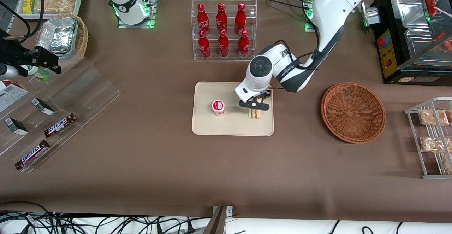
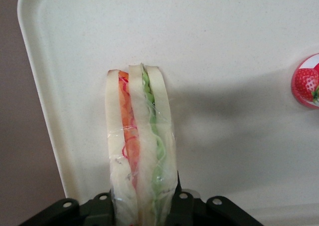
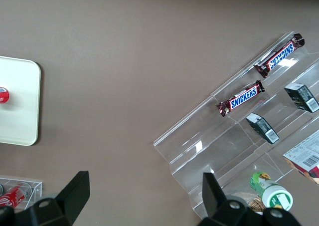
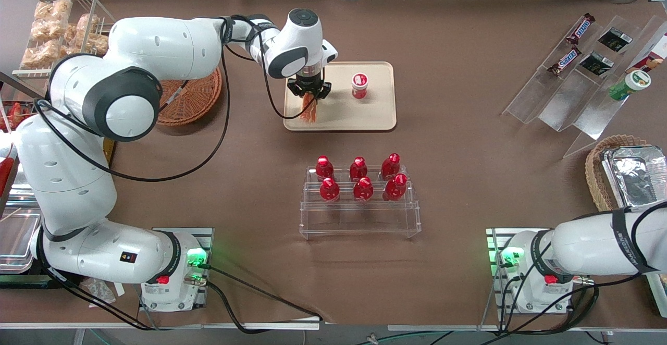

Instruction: Place sandwich from basket to tray

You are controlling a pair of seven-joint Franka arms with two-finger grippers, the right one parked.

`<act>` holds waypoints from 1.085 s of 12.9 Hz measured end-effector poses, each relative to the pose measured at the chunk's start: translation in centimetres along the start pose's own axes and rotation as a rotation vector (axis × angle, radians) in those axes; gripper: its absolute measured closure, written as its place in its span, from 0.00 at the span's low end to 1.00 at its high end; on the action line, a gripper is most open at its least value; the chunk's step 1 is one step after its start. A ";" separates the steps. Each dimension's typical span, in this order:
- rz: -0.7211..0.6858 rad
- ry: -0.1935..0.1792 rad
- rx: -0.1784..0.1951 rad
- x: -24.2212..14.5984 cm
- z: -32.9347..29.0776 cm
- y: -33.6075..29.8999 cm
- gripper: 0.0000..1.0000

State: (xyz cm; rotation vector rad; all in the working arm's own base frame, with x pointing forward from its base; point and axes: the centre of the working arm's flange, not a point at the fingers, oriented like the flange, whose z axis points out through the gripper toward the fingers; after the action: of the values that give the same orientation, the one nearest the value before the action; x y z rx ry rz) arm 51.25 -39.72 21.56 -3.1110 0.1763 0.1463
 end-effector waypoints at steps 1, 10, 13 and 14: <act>-0.010 0.001 0.000 0.1 0.0 -0.1 0.44; -0.217 0.054 0.058 6.3 -11.8 -6.7 0.00; -0.291 0.072 0.068 8.2 -17.0 -10.1 0.00; -0.312 0.083 0.064 8.6 -18.1 -11.1 0.00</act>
State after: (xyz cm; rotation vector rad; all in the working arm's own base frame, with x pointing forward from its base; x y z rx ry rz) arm 62.67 -30.13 38.93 -3.0319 -0.2964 0.0048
